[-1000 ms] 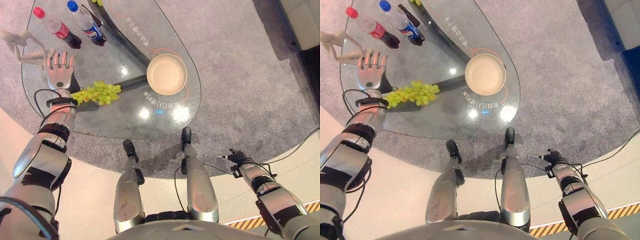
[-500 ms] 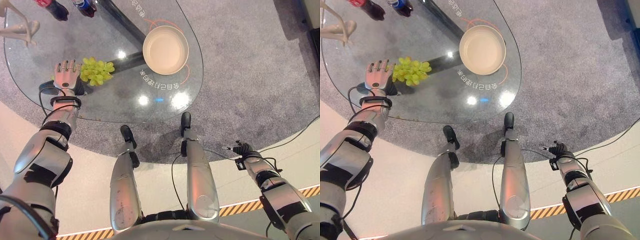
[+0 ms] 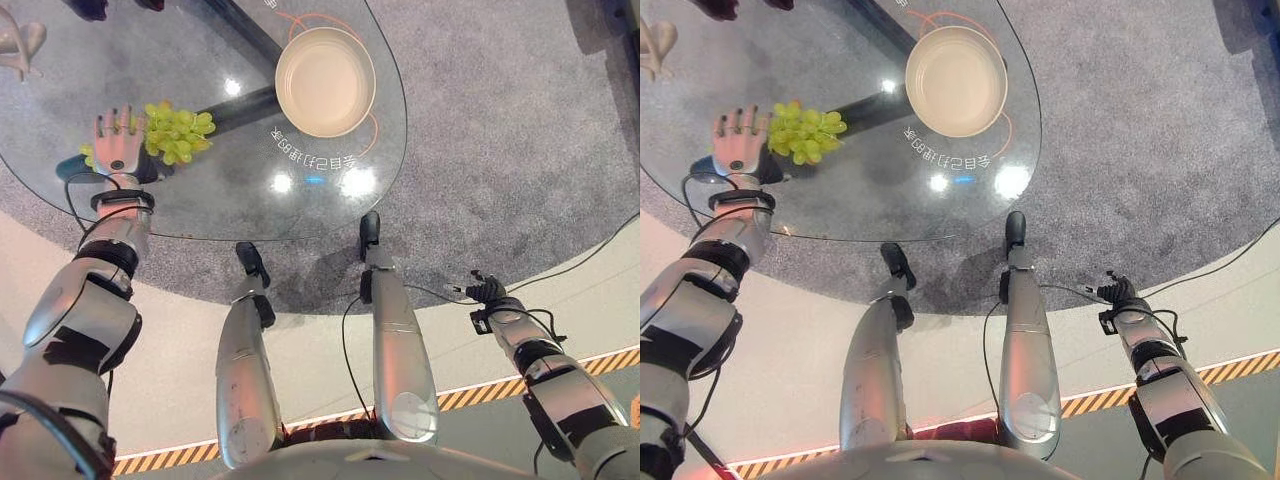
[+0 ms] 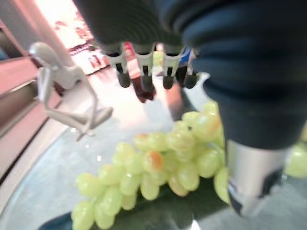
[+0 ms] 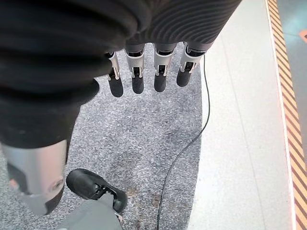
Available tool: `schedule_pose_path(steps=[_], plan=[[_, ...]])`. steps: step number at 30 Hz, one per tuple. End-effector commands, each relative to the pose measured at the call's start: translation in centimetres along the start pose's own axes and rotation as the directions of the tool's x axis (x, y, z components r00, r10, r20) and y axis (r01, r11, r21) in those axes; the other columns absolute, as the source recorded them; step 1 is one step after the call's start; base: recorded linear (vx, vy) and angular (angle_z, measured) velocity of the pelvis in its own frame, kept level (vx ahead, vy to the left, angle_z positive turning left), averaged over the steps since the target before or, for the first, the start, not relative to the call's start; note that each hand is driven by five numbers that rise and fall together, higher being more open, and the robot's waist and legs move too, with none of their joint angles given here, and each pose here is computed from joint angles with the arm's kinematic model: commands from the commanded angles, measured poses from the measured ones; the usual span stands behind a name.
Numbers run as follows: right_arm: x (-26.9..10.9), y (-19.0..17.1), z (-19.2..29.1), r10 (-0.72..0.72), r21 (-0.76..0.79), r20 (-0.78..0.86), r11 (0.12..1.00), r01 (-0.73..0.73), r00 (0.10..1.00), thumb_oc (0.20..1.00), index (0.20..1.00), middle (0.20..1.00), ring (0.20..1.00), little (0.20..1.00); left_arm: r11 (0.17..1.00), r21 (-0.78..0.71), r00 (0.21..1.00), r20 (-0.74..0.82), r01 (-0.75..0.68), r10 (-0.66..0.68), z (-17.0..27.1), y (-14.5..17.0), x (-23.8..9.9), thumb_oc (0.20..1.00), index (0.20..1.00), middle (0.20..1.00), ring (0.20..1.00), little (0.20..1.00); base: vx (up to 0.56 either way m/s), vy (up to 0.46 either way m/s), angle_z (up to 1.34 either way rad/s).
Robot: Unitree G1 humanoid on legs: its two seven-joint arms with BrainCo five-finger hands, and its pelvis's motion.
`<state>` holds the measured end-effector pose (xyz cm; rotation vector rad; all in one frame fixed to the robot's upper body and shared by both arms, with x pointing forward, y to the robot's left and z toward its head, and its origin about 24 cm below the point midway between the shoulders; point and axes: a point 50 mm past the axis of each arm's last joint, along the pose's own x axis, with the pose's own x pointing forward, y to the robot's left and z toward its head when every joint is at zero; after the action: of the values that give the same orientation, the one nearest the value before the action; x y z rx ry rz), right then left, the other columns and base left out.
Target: Pick up fruits into the plate
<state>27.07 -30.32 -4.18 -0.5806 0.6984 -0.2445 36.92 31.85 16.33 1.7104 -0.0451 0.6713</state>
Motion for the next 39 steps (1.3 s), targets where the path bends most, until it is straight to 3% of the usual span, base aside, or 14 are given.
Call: schedule_pose_path(steps=[1, 8, 17, 23, 24, 29, 39], plan=[[-1.1, -0.9, -4.4, -0.018, -0.062, -0.069, 0.998, 0.014, 0.997, 1.000, 1.000, 1.000, 1.000, 1.000, 0.992, 0.024, 0.969, -0.211, -0.123, 0.125, -5.3, 2.7, 1.2, 1.000, 1.000, 1.000, 1.000, 1.000, 0.04, -0.014, -0.01], [-1.6, 0.2, -5.6, 0.006, -0.049, -0.079, 0.999, -0.010, 0.997, 1.000, 1.000, 1.000, 1.000, 1.000, 0.988, -0.043, 0.948, -0.293, -0.148, 0.129, -5.9, 3.6, 1.8, 1.000, 1.000, 1.000, 1.000, 1.000, 0.04, -0.008, 0.01], [-1.7, -0.3, -5.1, -0.026, -0.047, -0.042, 0.999, 0.024, 0.999, 1.000, 1.000, 1.000, 1.000, 1.000, 0.998, -0.065, 0.975, -0.219, 0.019, -0.033, -5.1, 3.1, 2.4, 1.000, 1.000, 1.000, 1.000, 1.000, 0.05, 0.007, 0.00], [-1.5, -1.4, -3.2, -0.055, -0.027, 0.037, 0.998, 0.056, 0.998, 1.000, 1.000, 1.000, 1.000, 1.000, 0.975, -0.059, 0.961, -0.164, 0.215, -0.222, -4.6, 1.9, 2.2, 1.000, 1.000, 1.000, 1.000, 1.000, 0.00, 0.000, 0.00], [-1.4, -1.5, -2.6, -0.060, -0.029, 0.060, 0.998, 0.062, 0.996, 1.000, 1.000, 1.000, 1.000, 1.000, 0.950, -0.067, 0.939, -0.147, 0.305, -0.312, -4.4, 1.1, 1.8, 1.000, 1.000, 1.000, 1.000, 1.000, 0.00, 0.000, 0.00], [-1.6, -2.2, -1.2, -0.073, -0.039, 0.124, 0.996, 0.079, 0.990, 1.000, 1.000, 1.000, 1.000, 1.000, 0.864, -0.052, 0.853, -0.138, 0.501, -0.503, -4.0, -0.7, 0.7, 1.000, 1.000, 1.000, 1.000, 1.000, 0.00, 0.000, 0.00], [-1.7, -3.4, 0.7, -0.085, -0.020, 0.191, 0.996, 0.090, 0.978, 1.000, 1.000, 1.000, 1.000, 1.000, 0.871, 0.045, 0.850, -0.250, 0.489, -0.464, -6.1, -1.1, -0.1, 1.000, 1.000, 1.000, 1.000, 1.000, 0.00, 0.008, -0.02]])
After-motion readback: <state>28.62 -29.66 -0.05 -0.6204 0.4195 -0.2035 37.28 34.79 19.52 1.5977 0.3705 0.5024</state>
